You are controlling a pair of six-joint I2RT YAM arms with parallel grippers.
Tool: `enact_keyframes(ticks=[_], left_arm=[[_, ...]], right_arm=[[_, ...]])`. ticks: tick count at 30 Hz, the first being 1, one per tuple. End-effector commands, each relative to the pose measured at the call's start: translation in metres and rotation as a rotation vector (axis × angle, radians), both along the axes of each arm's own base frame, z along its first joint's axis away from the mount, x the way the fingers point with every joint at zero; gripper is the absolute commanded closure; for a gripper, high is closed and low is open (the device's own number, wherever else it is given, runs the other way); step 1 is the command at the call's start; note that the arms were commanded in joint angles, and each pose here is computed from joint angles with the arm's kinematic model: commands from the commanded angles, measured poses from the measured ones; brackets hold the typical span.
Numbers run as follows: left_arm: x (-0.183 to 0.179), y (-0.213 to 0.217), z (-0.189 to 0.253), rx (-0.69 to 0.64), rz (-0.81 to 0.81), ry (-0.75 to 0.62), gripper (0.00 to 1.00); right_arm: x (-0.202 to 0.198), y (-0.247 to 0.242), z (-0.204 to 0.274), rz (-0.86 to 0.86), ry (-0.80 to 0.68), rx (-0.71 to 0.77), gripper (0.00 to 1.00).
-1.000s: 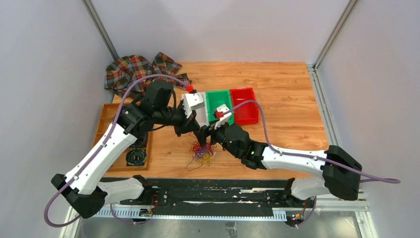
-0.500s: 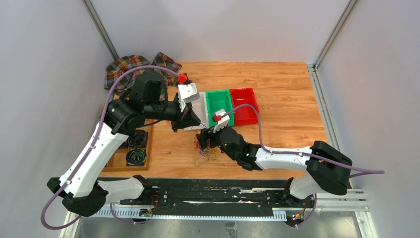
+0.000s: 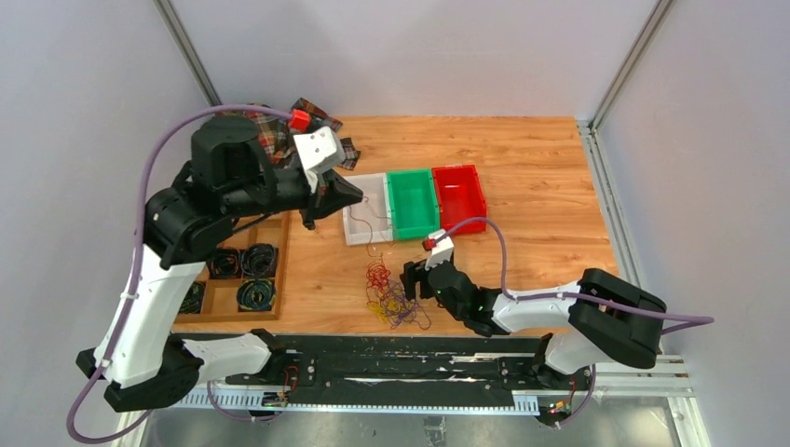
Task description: Untangle the cables
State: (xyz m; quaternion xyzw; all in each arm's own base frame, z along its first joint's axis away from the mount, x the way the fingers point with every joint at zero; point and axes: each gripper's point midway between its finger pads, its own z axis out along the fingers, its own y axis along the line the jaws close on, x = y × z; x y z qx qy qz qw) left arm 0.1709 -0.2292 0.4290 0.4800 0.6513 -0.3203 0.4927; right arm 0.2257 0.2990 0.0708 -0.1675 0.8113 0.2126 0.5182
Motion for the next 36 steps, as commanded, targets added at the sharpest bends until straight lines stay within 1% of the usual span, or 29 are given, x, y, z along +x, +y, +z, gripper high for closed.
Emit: enact_keyframes(ticks=[1,7,10,12,14,17,20,24,26,29,34,36], left_arm=[[0.014,0.011,0.034,-0.018,0.089,-0.132,1.0],[0.028,0.023,0.068,-0.031,0.177,-0.25,1.0],[0.032,0.027,0.078,-0.031,0.197,-0.291,1.0],[0.034,0.028,0.083,-0.033,0.207,-0.306,1.0],[0.034,0.026,0.084,-0.037,0.199,-0.306,1.0],[0.032,0.024,0.084,-0.041,0.182,-0.304,1.0],[0.031,0.024,0.085,-0.042,0.18,-0.305,1.0],[0.029,0.024,0.085,-0.048,0.174,-0.303,1.0],[0.028,0.024,0.086,-0.052,0.172,-0.303,1.0],[0.026,0.025,0.088,-0.056,0.169,-0.307,1.0],[0.021,0.027,0.095,-0.075,0.166,-0.32,1.0],[0.02,0.029,0.1,-0.082,0.169,-0.331,1.0]], right_arm=[[0.005,-0.022,0.0,-0.102,-0.01,0.034,0.26],[0.002,-0.035,0.0,-0.124,-0.018,0.035,0.26],[0.002,-0.034,0.017,-0.105,-0.046,0.059,0.26],[0.001,-0.031,0.036,-0.08,-0.074,0.08,0.24],[-0.002,-0.023,0.061,-0.026,-0.104,0.104,0.2],[-0.009,0.0,0.108,0.107,-0.173,0.156,0.16],[-0.018,0.027,0.151,0.238,-0.239,0.203,0.15],[-0.029,0.06,0.183,0.378,-0.286,0.231,0.14],[-0.035,0.076,0.191,0.429,-0.294,0.237,0.14],[-0.034,0.092,0.193,0.449,-0.292,0.245,0.14],[-0.012,0.108,0.188,0.378,-0.305,0.236,0.18],[-0.005,0.113,0.176,0.368,-0.293,0.205,0.21]])
